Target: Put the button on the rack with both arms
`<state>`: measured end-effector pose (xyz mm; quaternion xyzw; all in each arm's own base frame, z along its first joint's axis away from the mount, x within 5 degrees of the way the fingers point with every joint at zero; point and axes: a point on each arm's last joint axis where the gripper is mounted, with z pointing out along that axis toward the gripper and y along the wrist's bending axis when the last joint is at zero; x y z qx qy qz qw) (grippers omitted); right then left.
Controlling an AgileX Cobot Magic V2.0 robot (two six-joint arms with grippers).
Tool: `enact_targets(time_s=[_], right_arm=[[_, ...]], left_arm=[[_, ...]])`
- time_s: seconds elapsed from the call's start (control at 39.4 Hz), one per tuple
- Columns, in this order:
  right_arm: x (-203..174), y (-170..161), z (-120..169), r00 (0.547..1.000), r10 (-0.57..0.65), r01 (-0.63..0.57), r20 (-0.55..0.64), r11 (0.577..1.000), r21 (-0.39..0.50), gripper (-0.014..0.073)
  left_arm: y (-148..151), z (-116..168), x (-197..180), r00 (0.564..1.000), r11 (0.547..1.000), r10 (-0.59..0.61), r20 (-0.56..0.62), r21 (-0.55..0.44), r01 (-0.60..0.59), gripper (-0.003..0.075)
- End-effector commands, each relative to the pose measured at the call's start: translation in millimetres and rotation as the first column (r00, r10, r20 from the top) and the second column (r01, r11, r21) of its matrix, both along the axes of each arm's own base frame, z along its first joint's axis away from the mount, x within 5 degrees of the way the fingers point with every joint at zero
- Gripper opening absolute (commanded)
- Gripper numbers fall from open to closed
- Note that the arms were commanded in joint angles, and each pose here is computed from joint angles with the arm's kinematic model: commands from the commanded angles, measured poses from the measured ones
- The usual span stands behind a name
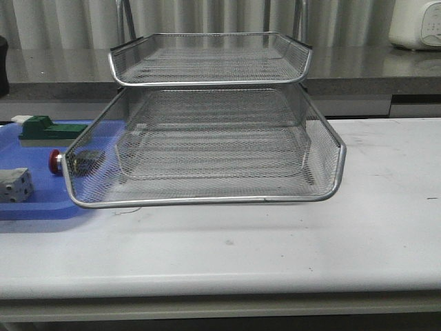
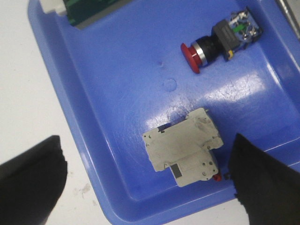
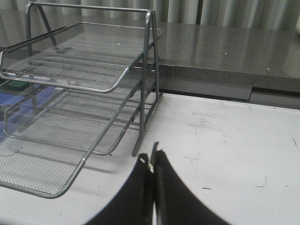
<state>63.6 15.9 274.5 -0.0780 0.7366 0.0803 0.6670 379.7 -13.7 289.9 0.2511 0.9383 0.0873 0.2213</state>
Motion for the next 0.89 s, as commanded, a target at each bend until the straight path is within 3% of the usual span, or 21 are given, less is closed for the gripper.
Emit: enact_targets(time_s=[0.0,0.36,0.53,0.86], right_arm=[[0,-2,16,0.995,-0.021,0.019,0.1,1.0,0.025,-0.0111],[0,-2,16,0.995,-0.021,0.019,0.1,1.0,0.025,-0.0111],[0,-2,16,0.995,-0.021,0.019,0.1,1.0,0.025,-0.0111],[0,-2,16,0.995,-0.021,0.019,0.1,1.0,0.025,-0.0111]], left_arm=[[-1,12,18,0.999,0.999,-0.046,0.008,0.024,0.045,0.0662],[-19,-31,75,0.978,0.984,-0.176,-0.109,-0.03,0.174,0.0662],[-31,-55,87,0.963,0.978,-0.207,-0.172,-0.034,0.204,0.0662],[-52,-87,98,0.95,0.966,-0.259,-0.177,-0.031,0.258,0.0662]])
